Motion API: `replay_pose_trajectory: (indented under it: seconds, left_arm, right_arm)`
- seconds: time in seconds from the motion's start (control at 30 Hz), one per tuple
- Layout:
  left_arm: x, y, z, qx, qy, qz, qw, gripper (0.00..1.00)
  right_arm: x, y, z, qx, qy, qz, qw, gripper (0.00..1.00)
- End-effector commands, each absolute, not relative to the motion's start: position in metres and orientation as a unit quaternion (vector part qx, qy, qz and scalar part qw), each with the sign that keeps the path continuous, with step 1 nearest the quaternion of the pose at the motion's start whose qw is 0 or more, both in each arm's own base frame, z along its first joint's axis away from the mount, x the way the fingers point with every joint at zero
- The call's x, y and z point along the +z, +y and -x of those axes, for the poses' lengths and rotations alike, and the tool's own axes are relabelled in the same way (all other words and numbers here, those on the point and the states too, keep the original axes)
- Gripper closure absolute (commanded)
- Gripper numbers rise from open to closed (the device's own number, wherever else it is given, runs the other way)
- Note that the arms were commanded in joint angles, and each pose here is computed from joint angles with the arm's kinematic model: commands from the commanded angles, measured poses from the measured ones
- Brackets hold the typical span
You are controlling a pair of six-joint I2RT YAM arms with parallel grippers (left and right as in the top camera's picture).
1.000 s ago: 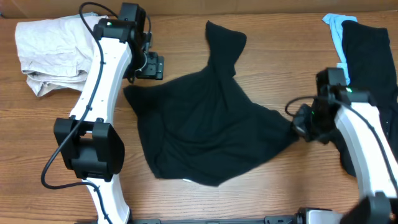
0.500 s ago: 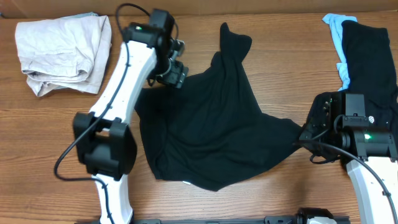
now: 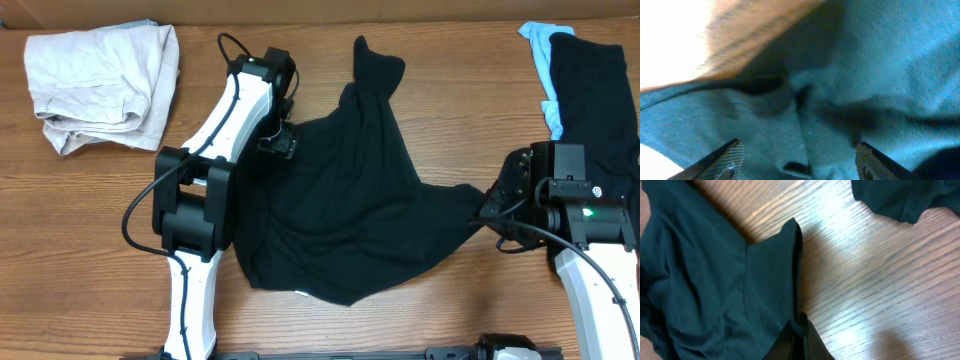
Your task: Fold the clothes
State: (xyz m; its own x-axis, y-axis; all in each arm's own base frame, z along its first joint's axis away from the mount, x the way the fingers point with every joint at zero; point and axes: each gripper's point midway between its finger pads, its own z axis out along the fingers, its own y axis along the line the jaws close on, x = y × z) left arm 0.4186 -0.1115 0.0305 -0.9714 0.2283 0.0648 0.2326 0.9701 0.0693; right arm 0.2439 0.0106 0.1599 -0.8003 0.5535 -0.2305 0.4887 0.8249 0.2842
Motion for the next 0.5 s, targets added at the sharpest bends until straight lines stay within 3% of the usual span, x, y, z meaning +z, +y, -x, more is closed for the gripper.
replay_pose_trajectory:
  seconds: [0.0, 0.27, 0.47]
  left_arm:
    - [0.032, -0.103, -0.425, -0.060, -0.995, 0.074, 0.014, 0.39]
    - [0.028, -0.105, -0.434, -0.057, -0.996, 0.073, -0.001, 0.62]
    - [0.026, -0.100, -0.439, -0.061, -0.996, 0.067, -0.007, 0.91]
  right_arm:
    - [0.161, 0.010, -0.249, 0.104, 0.943, -0.271, 0.161, 0.96]
    - [0.154, 0.010, -0.253, 0.101, 0.945, -0.272, 0.150, 0.96]
    - [0.156, 0.010, -0.257, 0.103, 0.944, -0.270, 0.159, 0.96]
